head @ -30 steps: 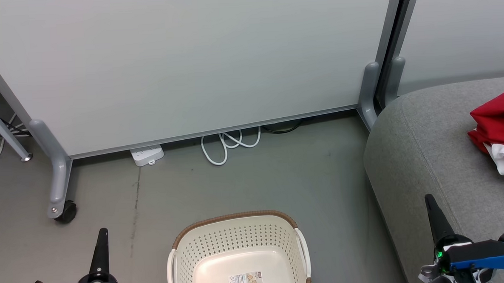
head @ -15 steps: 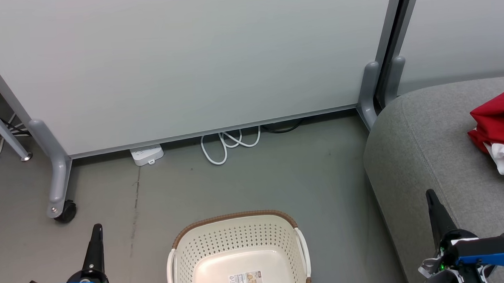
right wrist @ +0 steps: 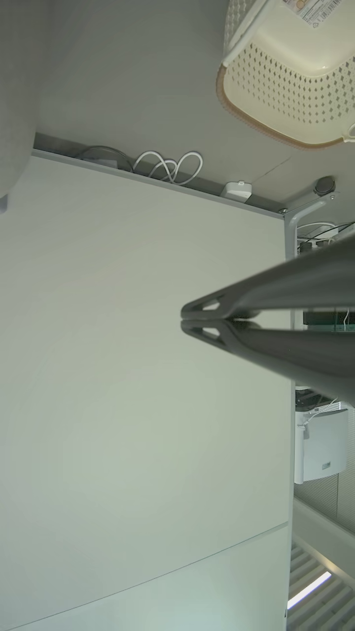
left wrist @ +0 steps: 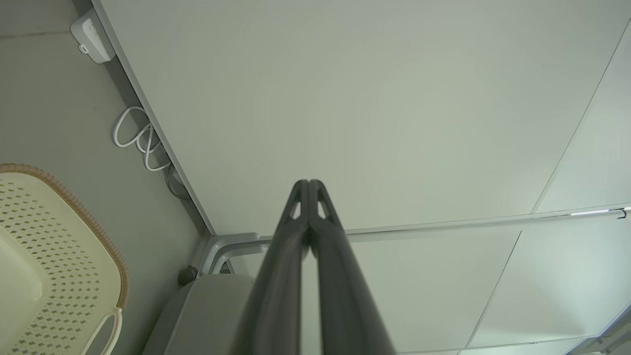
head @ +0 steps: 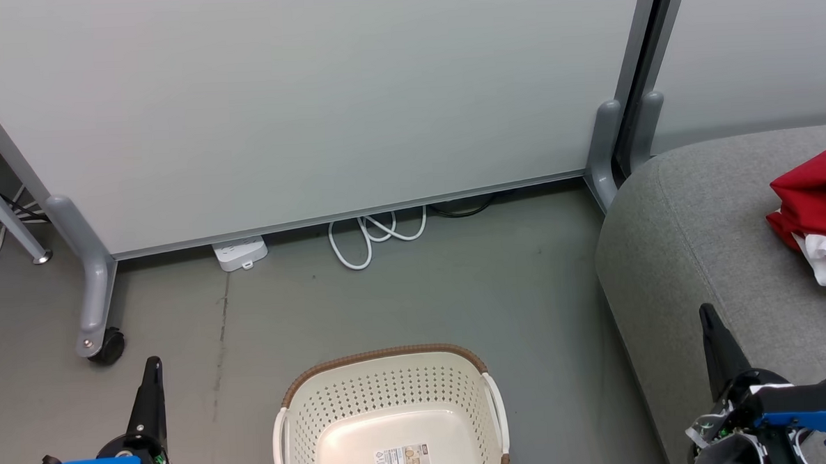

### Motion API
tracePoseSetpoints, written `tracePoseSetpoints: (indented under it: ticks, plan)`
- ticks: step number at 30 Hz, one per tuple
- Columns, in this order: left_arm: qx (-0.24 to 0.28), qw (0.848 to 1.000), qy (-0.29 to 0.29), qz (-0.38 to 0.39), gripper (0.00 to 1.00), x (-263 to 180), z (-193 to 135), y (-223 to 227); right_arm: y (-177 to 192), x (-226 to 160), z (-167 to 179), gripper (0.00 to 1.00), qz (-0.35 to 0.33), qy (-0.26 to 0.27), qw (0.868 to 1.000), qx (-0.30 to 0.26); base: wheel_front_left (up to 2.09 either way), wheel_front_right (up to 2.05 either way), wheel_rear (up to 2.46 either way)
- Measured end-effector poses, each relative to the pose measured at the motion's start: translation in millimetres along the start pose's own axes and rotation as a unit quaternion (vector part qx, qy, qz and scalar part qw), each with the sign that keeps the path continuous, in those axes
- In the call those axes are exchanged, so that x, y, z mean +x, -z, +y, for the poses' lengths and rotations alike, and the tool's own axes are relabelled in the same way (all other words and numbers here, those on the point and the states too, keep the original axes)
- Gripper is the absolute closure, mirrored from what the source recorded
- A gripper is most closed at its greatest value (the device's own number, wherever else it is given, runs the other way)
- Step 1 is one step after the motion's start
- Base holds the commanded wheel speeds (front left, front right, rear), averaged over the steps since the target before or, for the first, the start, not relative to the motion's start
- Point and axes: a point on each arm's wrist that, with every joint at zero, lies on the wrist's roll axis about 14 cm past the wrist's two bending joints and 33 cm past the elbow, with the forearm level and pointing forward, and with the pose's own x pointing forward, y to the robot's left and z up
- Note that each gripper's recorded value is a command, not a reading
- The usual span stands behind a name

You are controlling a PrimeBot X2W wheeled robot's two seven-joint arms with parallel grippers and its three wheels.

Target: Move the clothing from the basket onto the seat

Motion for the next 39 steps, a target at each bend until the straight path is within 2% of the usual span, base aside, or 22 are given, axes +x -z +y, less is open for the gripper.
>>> tracePoseSetpoints:
  ticks: [12,39]
  plan:
    - [-0.035,0.999,0.011,-0.003,1.0,1.4,-6.0,-3.8,-1.9,2.6,4.5,1.0,-0.003,-0.009,0.999,0.04,0.0,0.0,0.0]
    - [-0.035,0.999,0.012,-0.003,1.0,1.5,-6.2,-3.9,-2.0,2.7,4.6,1.0,-0.003,-0.009,0.999,0.04,0.0,0.0,0.0]
